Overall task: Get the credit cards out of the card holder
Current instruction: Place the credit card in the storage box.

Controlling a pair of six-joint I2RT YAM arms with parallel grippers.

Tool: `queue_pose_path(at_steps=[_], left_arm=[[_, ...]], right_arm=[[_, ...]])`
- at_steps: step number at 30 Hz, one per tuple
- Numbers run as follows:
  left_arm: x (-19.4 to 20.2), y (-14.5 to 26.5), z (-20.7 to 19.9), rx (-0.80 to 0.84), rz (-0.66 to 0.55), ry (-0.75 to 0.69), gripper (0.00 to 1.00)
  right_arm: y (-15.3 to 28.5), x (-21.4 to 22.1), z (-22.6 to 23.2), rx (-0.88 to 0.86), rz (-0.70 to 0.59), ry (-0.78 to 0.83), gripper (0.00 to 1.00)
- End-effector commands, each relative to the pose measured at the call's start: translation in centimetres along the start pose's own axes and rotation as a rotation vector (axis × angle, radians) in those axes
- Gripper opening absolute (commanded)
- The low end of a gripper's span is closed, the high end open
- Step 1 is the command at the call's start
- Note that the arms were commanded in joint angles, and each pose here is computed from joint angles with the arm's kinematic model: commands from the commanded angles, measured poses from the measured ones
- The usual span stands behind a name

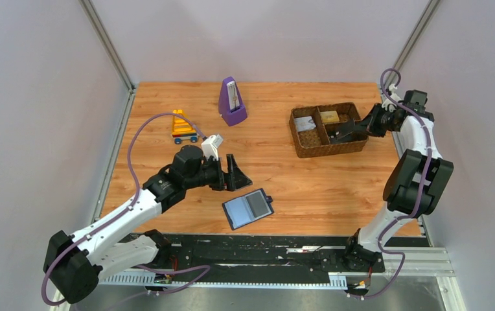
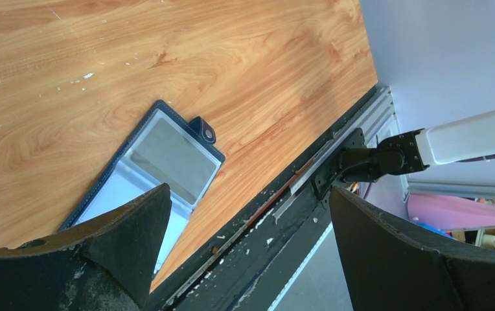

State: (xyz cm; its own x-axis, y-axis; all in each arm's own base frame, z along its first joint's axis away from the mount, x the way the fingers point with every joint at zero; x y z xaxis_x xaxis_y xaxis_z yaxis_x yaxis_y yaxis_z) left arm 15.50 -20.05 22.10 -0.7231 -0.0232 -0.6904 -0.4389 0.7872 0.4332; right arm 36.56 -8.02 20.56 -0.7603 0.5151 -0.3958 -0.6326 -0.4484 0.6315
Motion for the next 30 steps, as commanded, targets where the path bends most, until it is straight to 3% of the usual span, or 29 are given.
queue_pose_path(at_steps=[1,20,30], left_arm=[[-1.0,-0.1,-0.5,0.019,-0.028,-0.030,1.00],[-0.6,-0.9,0.0,0.013,0.004,-0.023,1.00],[-0.5,-1.4,0.4,0.004,0.010,-0.014,1.00]], right_arm=[[-0.2,-1.3,0.6,-0.053,-0.022,0.069,0.00],[-3.7,-1.4,-0.6,-0.116,0.048,0.039,0.01],[-5.4,-1.5,-1.7,-0.128,0.063,0.042,0.06]])
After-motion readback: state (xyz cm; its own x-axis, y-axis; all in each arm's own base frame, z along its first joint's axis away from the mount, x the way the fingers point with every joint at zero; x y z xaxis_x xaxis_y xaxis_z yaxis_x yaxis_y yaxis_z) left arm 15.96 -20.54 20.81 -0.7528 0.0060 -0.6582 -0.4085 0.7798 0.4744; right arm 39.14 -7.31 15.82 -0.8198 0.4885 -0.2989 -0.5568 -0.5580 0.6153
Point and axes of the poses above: each gripper's point midway between its finger pads, its own y axis back along the fingers, its own z axis along the line the jaws close on, x = y × z, the point moved 8 cm from there along y, back along the fingers, and after that the axes turned 10 degrees about -y, right-handed, at the moved point
